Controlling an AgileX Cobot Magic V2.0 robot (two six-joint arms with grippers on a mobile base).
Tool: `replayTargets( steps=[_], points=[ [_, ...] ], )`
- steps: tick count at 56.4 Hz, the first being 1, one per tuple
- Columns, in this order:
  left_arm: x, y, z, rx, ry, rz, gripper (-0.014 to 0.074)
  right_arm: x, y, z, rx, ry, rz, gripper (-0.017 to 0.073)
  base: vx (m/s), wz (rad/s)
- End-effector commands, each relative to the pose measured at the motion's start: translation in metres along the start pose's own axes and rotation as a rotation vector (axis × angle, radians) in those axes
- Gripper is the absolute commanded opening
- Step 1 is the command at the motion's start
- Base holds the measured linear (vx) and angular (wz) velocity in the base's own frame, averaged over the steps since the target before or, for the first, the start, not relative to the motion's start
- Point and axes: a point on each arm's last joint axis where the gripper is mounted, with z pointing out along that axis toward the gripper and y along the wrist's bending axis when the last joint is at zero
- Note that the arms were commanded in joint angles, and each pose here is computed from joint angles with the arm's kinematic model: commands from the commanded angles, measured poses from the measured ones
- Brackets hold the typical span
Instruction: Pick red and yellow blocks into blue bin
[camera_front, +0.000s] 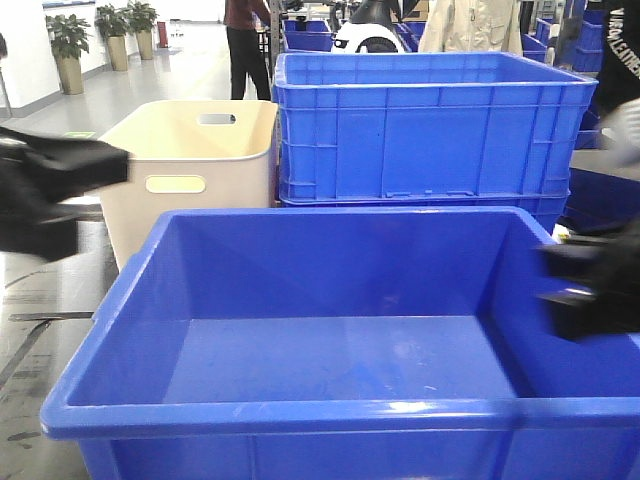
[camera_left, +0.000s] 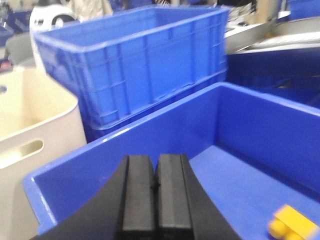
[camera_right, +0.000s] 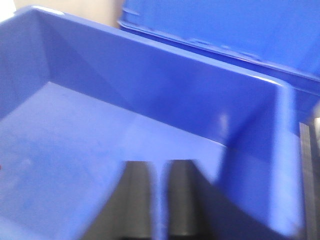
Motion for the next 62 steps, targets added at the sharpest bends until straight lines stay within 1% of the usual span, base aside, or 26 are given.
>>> replayTargets(
  steps=[1,4,6,9,12,17,18,21,25,30,40,48,62],
  points=[
    [-0.011,-0.008,-0.033,-0.026,-0.071,-0.011,-0.0001,0.0,-0.006,-0.046,0.046,-0.147,-0.012,-0.0016,0.0,0.0],
    [-0.001,-0.014,-0.049,-0.031,-0.071,-0.048,0.0,0.018,-0.005,-0.065,0.052,-0.174,-0.011,-0.0016,0.0,0.0],
    [0.009,-0.019,-0.059,-0.034,-0.067,-0.071,0.0,0.032,-0.005,-0.08,0.055,-0.194,0.001,-0.0014,0.0,0.0],
    [0.027,-0.026,-0.072,-0.032,-0.054,-0.092,0.0,0.051,-0.004,-0.099,0.057,-0.225,0.03,-0.0013,0.0,0.0],
    [0.048,-0.032,-0.083,-0.031,-0.039,-0.108,0.0,0.077,-0.002,-0.113,0.061,-0.241,0.046,-0.0013,0.0,0.0],
    [0.089,-0.042,-0.099,-0.05,-0.029,-0.142,0.0,0.115,0.001,-0.125,0.077,-0.257,0.06,-0.0011,0.0,0.0],
    [0.094,-0.043,-0.102,-0.058,-0.042,-0.144,0.0,0.121,0.001,-0.129,0.081,-0.269,0.06,-0.0011,0.0,0.0],
    [0.113,-0.044,-0.105,-0.081,-0.05,-0.159,0.0,0.141,0.003,-0.131,0.093,-0.281,0.054,-0.0011,0.0,0.0],
    [0.132,-0.044,-0.108,-0.121,-0.076,-0.166,0.0,0.158,0.005,-0.127,0.101,-0.276,0.046,-0.001,0.0,0.0],
    [0.147,-0.044,-0.109,-0.143,-0.081,-0.172,0.0,0.17,0.007,-0.123,0.1,-0.264,0.043,-0.001,0.0,0.0],
    [0.163,-0.049,-0.105,-0.101,0.008,-0.182,0.0,0.178,0.008,-0.115,0.097,-0.224,0.038,-0.001,0.0,0.0],
    [0.166,-0.052,-0.105,-0.07,0.05,-0.184,0.0,0.178,0.008,-0.115,0.097,-0.216,0.038,-0.001,0.0,0.0],
    [0.167,-0.052,-0.105,-0.069,0.053,-0.184,0.0,0.178,0.008,-0.115,0.097,-0.215,0.038,-0.001,0.0,0.0]
  ],
)
